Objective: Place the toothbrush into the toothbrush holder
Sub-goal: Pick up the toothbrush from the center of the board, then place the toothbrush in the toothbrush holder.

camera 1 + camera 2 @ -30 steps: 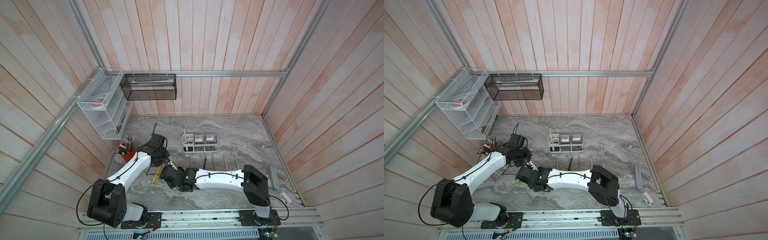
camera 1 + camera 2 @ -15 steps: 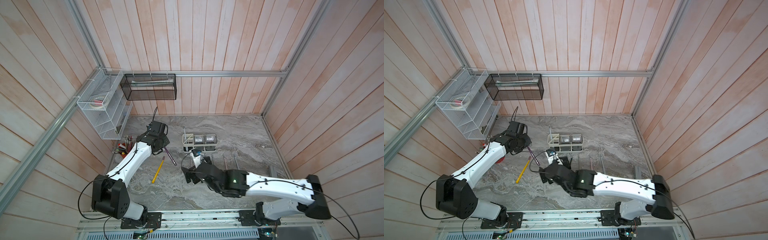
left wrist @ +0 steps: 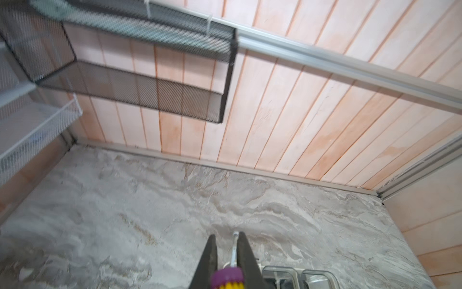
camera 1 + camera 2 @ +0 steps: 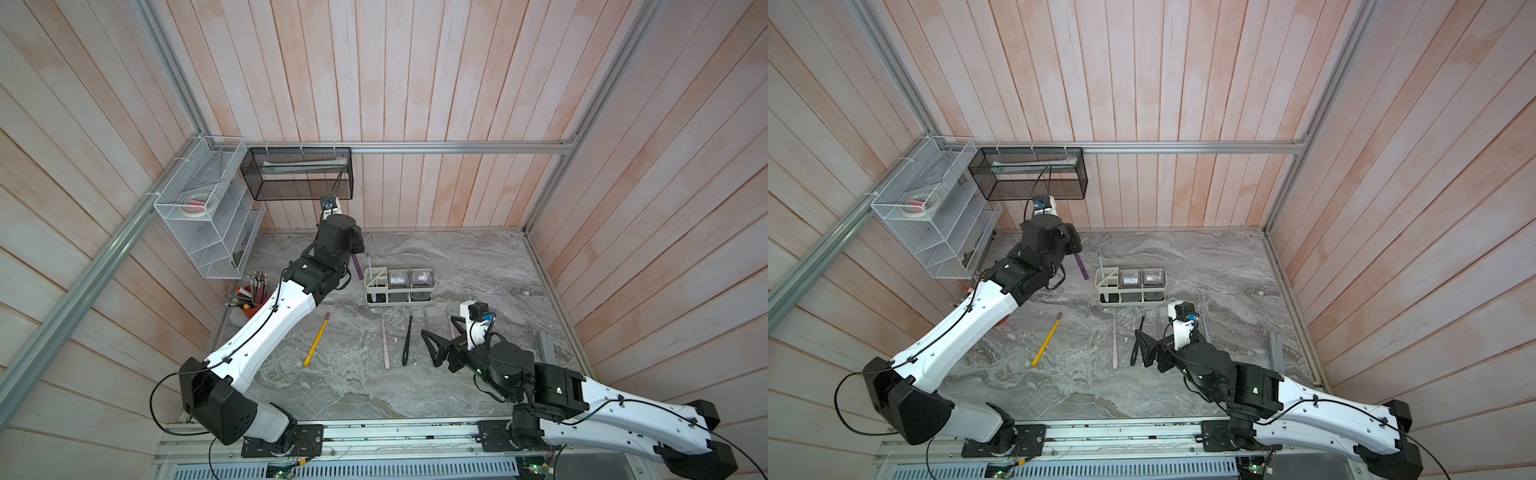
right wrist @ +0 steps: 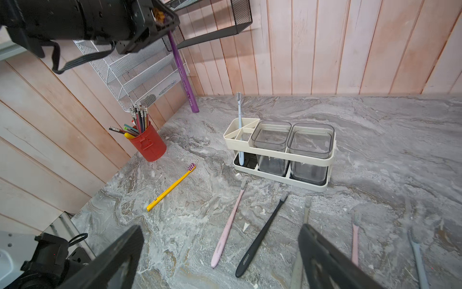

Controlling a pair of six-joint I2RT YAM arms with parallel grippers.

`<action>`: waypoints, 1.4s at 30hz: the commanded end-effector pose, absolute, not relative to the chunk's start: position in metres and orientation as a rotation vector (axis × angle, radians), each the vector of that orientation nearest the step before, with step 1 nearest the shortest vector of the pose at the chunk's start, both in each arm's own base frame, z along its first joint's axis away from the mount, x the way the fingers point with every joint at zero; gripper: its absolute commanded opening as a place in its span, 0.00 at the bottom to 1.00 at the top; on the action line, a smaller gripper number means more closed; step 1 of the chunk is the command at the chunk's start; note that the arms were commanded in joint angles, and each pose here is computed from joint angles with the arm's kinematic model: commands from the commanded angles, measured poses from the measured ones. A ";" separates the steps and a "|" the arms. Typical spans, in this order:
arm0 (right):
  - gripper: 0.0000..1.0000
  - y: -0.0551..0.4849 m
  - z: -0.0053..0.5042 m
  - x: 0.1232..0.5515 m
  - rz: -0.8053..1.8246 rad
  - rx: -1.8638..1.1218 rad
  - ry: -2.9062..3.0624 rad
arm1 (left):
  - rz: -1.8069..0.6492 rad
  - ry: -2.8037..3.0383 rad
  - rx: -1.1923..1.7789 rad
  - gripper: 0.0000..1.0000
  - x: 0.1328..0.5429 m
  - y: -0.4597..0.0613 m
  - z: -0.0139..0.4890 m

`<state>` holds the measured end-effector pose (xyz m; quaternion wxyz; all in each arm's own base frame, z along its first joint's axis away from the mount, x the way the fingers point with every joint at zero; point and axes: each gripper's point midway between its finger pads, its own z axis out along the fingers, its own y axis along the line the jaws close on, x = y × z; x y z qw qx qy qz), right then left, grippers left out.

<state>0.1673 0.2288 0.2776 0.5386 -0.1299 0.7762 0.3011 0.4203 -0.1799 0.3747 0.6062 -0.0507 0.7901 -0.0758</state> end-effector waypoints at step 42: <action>0.98 0.212 0.250 0.162 0.678 -0.374 1.834 | 0.012 1.547 -0.017 0.00 0.461 -0.240 0.307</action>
